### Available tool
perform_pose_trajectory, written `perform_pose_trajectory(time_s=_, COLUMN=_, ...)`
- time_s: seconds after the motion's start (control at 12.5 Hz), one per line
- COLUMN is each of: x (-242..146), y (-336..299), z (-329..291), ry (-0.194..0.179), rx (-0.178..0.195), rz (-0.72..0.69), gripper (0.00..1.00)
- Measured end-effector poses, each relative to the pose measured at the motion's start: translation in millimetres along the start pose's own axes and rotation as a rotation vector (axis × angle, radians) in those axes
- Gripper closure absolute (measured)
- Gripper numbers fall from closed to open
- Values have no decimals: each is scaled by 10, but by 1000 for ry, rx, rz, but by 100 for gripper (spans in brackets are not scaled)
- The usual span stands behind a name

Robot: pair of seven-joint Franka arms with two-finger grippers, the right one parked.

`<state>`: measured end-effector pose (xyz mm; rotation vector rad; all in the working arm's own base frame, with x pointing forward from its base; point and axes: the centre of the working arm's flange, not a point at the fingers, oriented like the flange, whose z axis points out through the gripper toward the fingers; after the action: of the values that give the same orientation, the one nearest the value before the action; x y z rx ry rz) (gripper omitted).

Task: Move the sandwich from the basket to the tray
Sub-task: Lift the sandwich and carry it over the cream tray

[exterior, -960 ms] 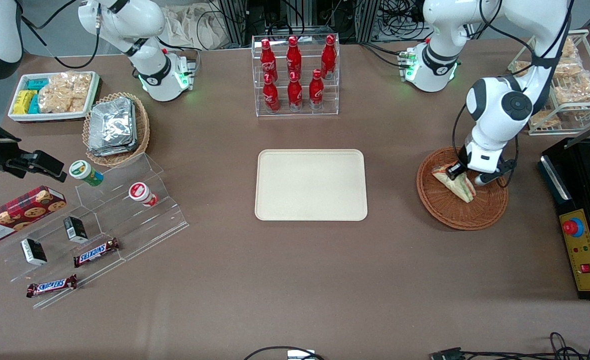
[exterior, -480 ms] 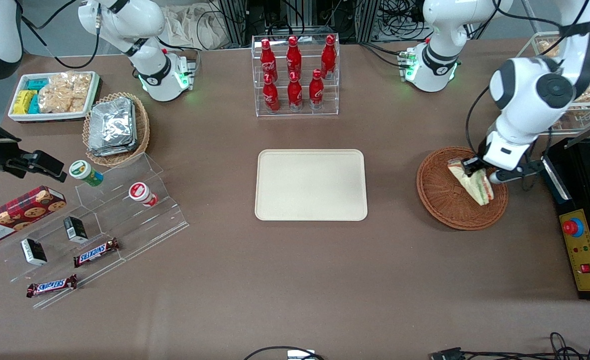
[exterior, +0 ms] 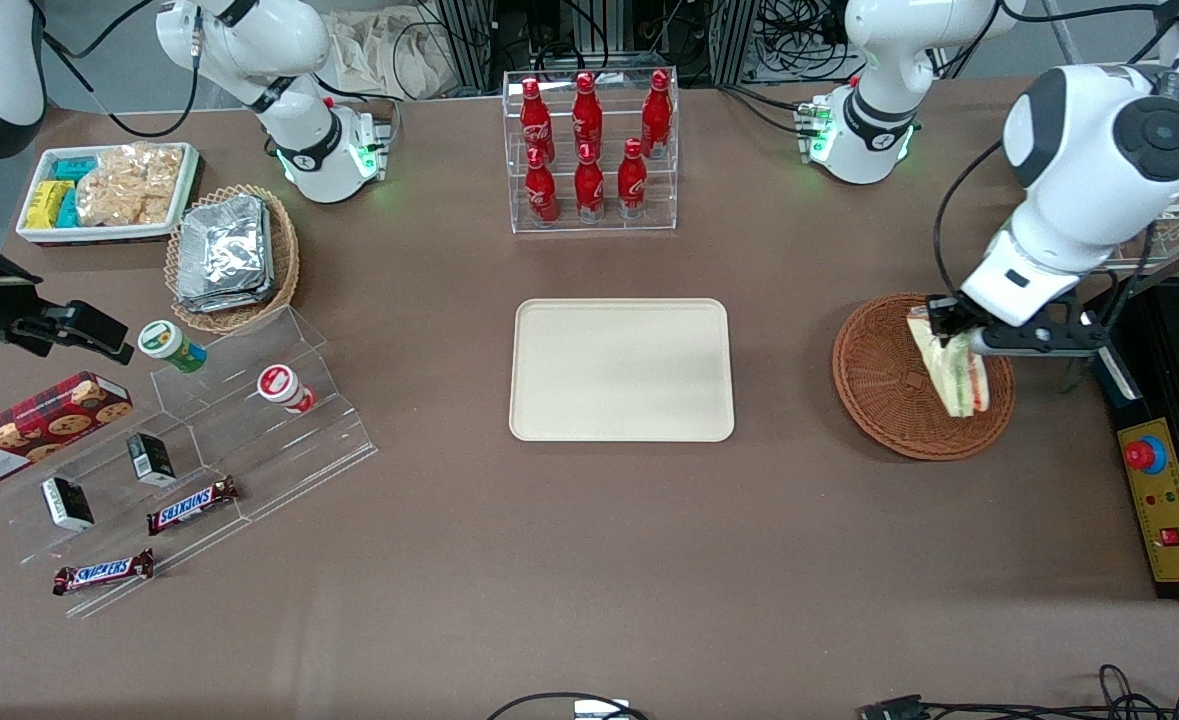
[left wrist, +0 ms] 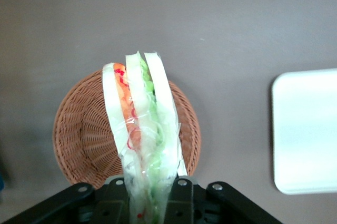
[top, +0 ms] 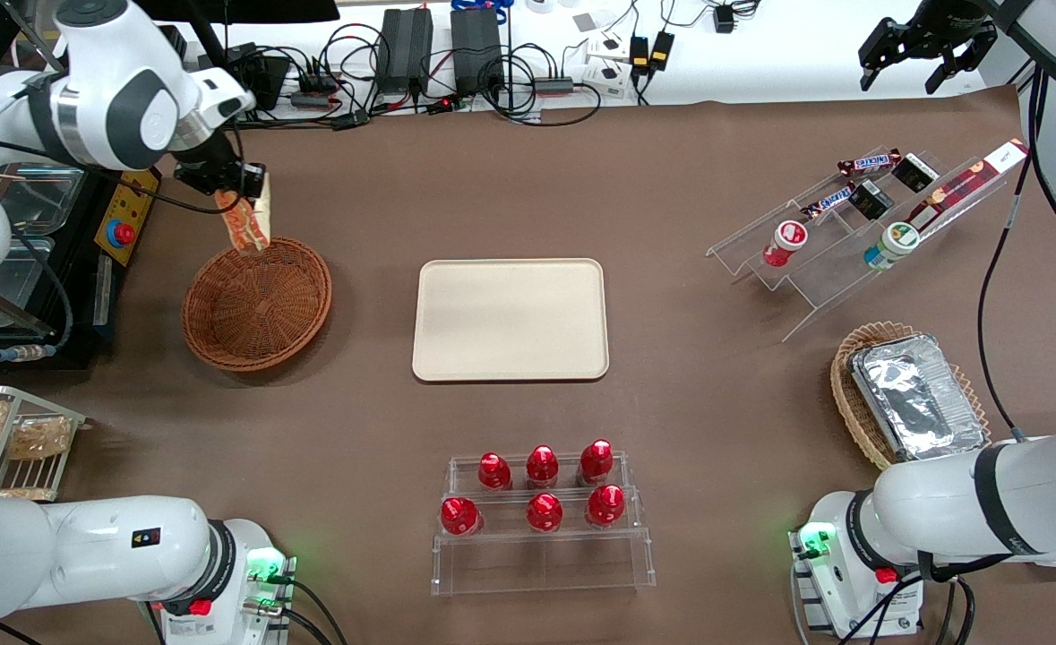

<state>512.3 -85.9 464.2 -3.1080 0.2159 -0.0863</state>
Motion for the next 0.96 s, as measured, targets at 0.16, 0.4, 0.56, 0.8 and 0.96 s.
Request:
perform_pose_trajectory(time_s=0.16, x=-1, y=267, z=-11, ry=2, rx=1, rz=72, gripper=79)
perform_pose_trajectory(time_s=0.4, x=-57, y=782, z=-9, ry=2, rx=0, rz=150, gripper=79)
perform_pose_trajectory(time_s=0.56, x=-86, y=1144, z=-76, ry=13, rx=-23, rz=152, gripper=79)
perform_pose_trajectory(time_s=0.8, x=-132, y=1795, z=-98, ry=18, rx=-52, rz=124, gripper=79)
perform_pose_trajectory(time_s=0.96, x=-183, y=2189, z=37, ry=14, rx=-80, rz=123, gripper=79)
